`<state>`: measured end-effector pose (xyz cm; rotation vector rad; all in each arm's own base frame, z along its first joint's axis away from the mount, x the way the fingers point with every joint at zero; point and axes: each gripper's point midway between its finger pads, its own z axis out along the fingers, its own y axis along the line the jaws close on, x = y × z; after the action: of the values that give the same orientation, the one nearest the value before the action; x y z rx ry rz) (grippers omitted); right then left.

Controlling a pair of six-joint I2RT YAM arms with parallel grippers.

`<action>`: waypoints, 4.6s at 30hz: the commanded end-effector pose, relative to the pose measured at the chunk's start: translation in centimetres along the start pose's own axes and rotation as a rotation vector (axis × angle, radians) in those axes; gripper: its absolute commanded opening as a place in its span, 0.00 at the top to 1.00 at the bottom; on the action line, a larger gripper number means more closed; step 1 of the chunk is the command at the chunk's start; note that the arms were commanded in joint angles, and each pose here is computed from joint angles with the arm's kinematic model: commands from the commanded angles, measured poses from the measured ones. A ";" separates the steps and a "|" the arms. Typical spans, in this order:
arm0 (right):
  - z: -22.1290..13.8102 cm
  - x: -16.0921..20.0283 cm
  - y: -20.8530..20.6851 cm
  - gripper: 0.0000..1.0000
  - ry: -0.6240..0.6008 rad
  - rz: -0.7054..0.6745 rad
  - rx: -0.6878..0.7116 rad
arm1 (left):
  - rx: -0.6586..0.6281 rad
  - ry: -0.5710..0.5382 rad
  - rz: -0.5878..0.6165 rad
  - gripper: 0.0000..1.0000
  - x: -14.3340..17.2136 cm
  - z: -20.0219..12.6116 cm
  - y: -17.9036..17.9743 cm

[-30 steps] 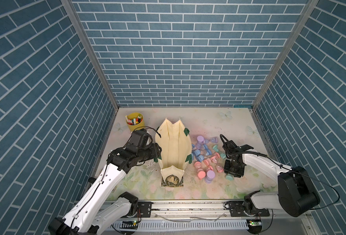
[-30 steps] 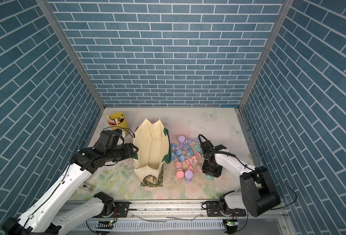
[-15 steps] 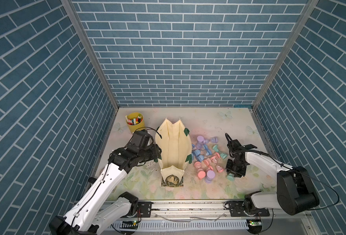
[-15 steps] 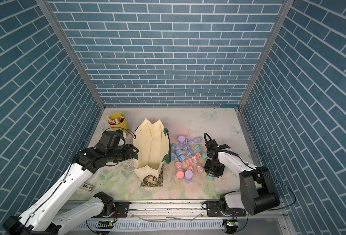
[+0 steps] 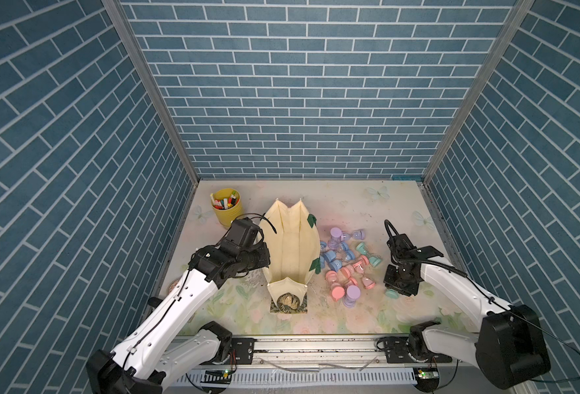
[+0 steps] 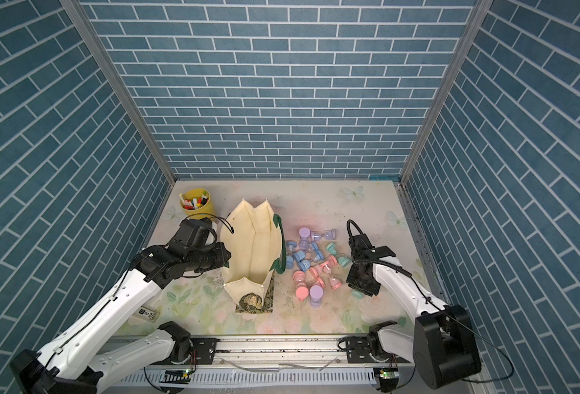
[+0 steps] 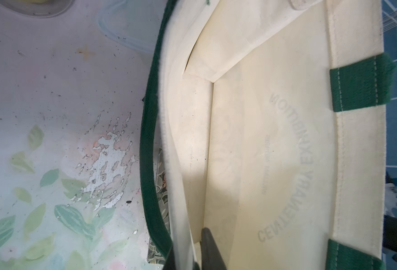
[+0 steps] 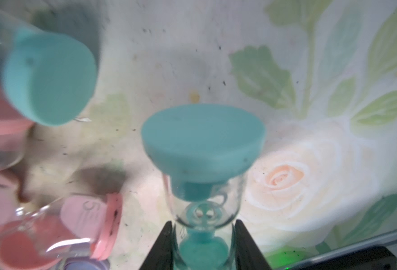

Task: Put the hourglass into the canvas bag
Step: Pick up the hourglass from the center of the board, then place the hourglass in the canvas bag, then pick up the hourglass from the center of the board.

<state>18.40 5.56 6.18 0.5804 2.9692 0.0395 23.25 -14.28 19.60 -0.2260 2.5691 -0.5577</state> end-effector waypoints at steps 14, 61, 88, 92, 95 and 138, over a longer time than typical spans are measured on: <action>-22.4 -4.4 15.0 1.00 -0.405 -0.322 -0.476 | 0.094 -0.071 -0.022 0.99 -0.6 -0.2 -1.2; -14.2 1.2 34.3 0.51 -0.193 -0.589 -0.321 | 0.098 -0.120 -0.053 1.00 -0.2 1.1 -0.2; -11.7 -0.7 14.7 0.47 -0.259 -0.458 -0.155 | 0.125 -0.121 -0.071 1.00 -0.9 2.1 -1.2; -11.5 -1.8 16.4 0.43 -0.254 -0.476 -0.193 | 0.125 -0.123 -0.069 1.00 -0.8 2.0 -1.0; -11.1 -3.5 18.0 0.41 -0.245 -0.472 -0.200 | 0.129 -0.127 -0.075 0.97 -0.9 1.8 -1.1; 0.0 -9.3 25.2 0.53 -0.080 -0.496 -0.025 | 0.070 -0.117 -0.048 0.54 -0.1 0.1 0.2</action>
<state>36.32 25.90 8.32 -0.1799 2.9317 0.0532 23.65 -14.14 18.71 -0.3125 2.4441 -0.6326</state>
